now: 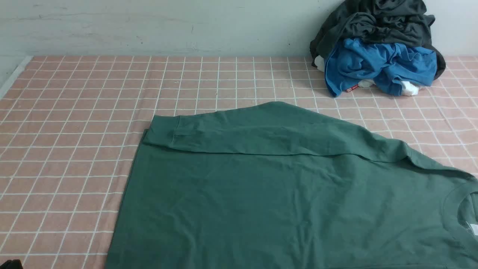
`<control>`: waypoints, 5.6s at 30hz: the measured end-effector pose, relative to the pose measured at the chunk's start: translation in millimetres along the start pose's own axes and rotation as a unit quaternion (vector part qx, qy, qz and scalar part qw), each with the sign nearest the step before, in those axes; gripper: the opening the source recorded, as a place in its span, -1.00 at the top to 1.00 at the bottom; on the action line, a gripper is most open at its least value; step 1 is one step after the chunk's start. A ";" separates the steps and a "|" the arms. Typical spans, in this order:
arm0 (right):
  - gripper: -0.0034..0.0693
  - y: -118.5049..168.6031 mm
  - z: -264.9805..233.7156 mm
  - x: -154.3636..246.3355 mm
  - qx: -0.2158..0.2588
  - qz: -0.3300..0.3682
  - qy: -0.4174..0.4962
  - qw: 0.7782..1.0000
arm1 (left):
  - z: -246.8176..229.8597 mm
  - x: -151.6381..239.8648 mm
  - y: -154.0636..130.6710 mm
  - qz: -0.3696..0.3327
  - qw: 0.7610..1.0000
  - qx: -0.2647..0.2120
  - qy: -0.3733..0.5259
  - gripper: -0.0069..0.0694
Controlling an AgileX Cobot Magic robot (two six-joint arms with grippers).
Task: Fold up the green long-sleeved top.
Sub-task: Use the left arm to clamp the cuff closest to it
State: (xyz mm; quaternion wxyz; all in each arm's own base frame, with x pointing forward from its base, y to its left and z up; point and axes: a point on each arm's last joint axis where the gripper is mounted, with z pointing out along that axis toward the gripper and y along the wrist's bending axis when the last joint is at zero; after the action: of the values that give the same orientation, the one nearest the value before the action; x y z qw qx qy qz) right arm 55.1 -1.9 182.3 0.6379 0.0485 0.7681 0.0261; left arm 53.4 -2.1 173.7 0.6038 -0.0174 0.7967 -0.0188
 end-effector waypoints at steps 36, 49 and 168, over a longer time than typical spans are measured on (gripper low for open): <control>0.95 -0.4 0.0 -0.1 0.002 -0.009 0.000 1.000 | 0.0 0.0 0.0 0.000 1.000 0.000 0.000 0.83; 0.95 -1.2 0.0 -0.2 0.007 -0.026 -0.001 1.000 | 0.0 0.0 0.0 0.000 1.000 0.000 0.000 0.83; 0.95 80.5 35.9 -136.0 -0.243 -0.178 0.432 0.850 | 125.9 -9.9 -116.1 0.331 0.691 0.238 0.597 0.76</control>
State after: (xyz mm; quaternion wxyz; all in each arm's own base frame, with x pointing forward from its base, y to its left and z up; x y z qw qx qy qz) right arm 118.3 62.6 316.8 0.2265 -0.2620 0.9309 0.1165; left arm 177.8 -118.7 155.1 -0.0483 0.4066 0.9122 -0.0129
